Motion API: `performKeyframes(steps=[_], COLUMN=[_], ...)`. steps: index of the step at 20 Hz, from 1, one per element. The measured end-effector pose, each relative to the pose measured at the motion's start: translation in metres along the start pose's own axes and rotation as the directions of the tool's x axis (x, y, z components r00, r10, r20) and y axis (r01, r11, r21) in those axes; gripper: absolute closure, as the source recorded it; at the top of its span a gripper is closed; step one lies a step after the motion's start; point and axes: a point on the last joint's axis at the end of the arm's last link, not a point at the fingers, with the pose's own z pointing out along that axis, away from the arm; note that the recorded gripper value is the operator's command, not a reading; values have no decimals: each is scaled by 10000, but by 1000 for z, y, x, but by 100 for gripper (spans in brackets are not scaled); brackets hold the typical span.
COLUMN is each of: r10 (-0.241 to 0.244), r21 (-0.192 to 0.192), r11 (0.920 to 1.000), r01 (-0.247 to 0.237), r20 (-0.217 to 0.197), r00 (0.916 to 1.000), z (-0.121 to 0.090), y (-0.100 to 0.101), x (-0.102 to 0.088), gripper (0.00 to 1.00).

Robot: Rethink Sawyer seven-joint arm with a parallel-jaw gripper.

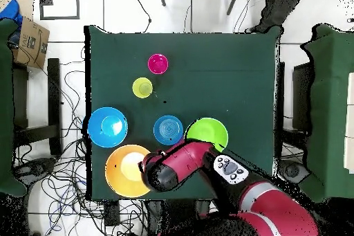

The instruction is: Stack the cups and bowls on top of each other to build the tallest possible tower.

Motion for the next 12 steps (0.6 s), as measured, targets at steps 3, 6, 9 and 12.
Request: performKeyframes(steps=[3, 6, 9, 12], r10=[297, 591, 851, 1044], r21=[-23, -36, -61, -106], r11=[9996, 9982, 9963, 9945], r01=[-297, -591, -852, -1047], r20=[15, -17, -94, -190], r00=[9996, 9983, 9963, 9944], z=[-4, -10, -19, -26], y=[-2, -3, -1, 1], x=[-3, -6, -8, -9], gripper=[100, 100, 100, 100])
